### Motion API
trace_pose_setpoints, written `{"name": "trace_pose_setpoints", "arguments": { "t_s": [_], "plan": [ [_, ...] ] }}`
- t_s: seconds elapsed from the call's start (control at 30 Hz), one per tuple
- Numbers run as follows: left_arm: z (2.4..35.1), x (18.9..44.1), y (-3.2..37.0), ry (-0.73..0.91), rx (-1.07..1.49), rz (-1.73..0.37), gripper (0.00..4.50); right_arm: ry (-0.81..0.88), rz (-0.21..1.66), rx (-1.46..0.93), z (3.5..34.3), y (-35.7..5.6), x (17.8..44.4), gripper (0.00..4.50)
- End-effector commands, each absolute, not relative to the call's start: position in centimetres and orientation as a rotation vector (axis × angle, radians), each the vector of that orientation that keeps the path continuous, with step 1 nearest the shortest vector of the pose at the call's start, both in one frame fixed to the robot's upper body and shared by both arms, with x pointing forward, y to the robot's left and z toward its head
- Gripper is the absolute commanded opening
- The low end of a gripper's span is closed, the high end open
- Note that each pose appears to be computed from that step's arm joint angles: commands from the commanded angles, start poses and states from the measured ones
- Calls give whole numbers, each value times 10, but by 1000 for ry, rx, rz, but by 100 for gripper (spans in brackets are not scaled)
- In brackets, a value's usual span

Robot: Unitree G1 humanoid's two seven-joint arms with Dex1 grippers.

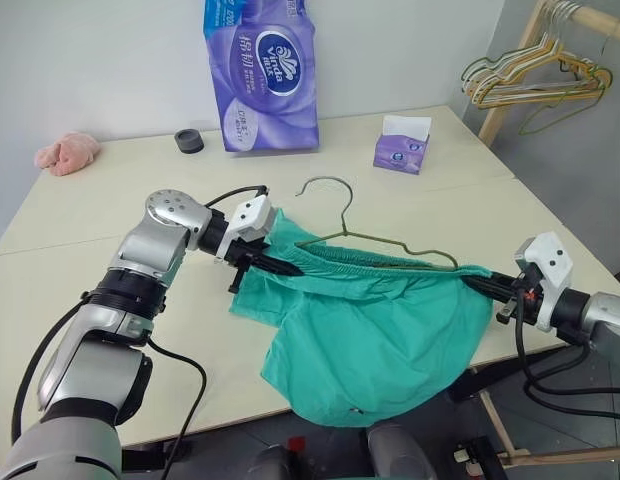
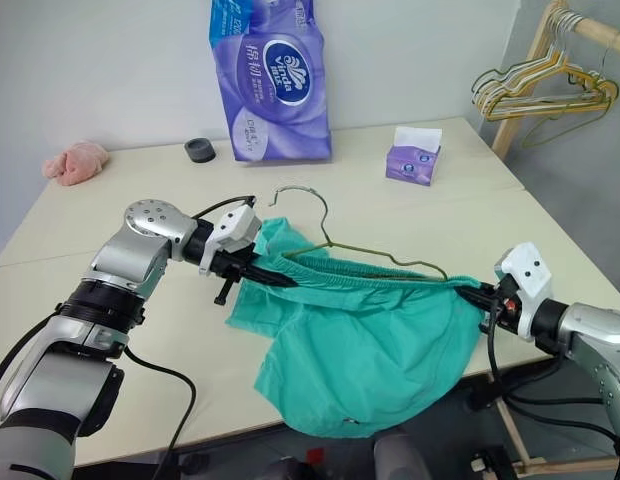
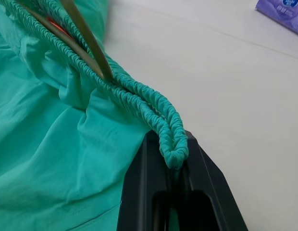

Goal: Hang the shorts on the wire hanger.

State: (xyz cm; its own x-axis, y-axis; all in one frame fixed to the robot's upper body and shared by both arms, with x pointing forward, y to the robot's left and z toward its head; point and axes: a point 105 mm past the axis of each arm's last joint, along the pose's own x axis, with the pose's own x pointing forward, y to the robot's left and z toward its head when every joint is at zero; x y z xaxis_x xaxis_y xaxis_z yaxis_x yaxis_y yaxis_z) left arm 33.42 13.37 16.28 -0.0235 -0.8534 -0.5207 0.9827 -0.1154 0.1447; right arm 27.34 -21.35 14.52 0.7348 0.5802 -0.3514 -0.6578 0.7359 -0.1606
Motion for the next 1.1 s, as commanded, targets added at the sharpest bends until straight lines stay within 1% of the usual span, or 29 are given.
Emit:
{"name": "trace_pose_setpoints", "arguments": {
  "t_s": [0.03, 0.2, 0.3, 0.47, 0.63, 0.77, 1.0, 1.1],
  "plan": [
    [173, 340, 151, 299, 608, -1535, 0, 278, 585, -327, 153, -237, 277, 4],
    [179, 347, 150, 272, 571, -1499, 0, 276, 583, -327, 153, -237, 277, 4],
    [174, 347, 153, 292, 608, -1504, 0, 269, 588, -329, 155, -236, 276, 4],
    [166, 348, 159, 319, 671, -1495, 0, 230, 644, -389, 170, -221, 274, 4],
    [160, 350, 158, 321, 703, -1484, 0, 227, 743, -492, 182, -200, 270, 4],
    [156, 353, 145, 288, 686, -1472, 0, 194, 820, -628, 197, -169, 276, 4],
    [153, 351, 129, 260, 659, -1499, 0, 248, 858, -752, 190, -153, 291, 4],
    [150, 351, 123, 251, 665, -1494, 0, 263, 924, -856, 191, -143, 291, 4]
  ]
}}
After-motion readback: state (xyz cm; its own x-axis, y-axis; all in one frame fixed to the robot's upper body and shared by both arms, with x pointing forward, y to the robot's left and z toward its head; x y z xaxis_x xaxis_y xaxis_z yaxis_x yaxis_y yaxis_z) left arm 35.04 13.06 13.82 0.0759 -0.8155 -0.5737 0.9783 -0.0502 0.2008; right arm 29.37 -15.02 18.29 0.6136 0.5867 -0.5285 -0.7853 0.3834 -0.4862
